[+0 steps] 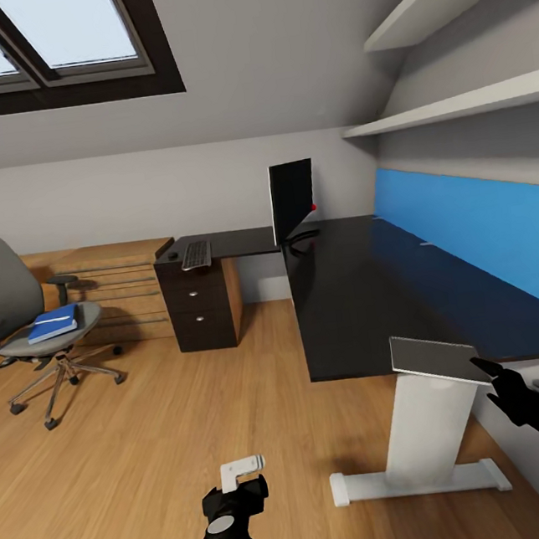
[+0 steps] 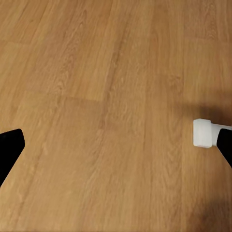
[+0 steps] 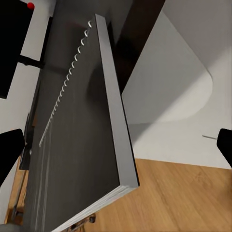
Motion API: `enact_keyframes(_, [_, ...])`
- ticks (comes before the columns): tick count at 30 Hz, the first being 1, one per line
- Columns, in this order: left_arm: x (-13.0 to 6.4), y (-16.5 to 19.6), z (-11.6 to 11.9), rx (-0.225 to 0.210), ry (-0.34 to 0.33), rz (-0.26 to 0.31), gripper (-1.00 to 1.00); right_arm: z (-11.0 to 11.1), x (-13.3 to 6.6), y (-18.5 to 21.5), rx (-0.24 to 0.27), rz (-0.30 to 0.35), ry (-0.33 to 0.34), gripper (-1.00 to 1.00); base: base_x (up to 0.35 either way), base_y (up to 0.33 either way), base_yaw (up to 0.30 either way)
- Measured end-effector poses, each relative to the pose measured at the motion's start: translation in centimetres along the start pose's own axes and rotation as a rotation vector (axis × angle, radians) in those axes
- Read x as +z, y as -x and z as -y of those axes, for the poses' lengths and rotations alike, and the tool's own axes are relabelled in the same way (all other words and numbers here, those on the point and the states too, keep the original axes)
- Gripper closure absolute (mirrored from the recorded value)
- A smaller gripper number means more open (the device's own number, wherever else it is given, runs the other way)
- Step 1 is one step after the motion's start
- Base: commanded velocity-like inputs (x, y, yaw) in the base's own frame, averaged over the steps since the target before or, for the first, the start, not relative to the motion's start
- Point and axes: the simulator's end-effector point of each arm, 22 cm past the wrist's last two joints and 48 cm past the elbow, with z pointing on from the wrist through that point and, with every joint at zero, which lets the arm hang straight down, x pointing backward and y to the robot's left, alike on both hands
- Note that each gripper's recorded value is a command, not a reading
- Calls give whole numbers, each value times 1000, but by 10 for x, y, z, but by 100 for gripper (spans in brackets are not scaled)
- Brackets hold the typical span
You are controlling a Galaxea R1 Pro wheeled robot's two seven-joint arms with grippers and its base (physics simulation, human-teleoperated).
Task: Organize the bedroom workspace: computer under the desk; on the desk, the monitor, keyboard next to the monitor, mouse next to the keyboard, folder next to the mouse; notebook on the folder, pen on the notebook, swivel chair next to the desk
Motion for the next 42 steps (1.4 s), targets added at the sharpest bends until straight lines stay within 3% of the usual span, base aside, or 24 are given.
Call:
enact_keyframes(13, [0,0,0,1,0,-1,-100,-3,3,-9,-3,-16,4,-100,0,0,0])
enact_keyframes(14, [0,0,0,1,0,-1,-100,-3,4,-10,-5,-20,5,100,0,0,0])
enact_keyframes(29, [0,0,0,0,-1,-2,-100,-8,5,-13,-5,-27,21,100,0,0,0])
enact_keyframes(35, [-7,10,1,-1,-1,-2,-100,-21,3,-8,-8,-27,23,100,0,0,0])
enact_keyframes(42, [-14,22,1,-1,0,-3,-100,-57,16,-38,-88,-104,47,100,0,0,0])
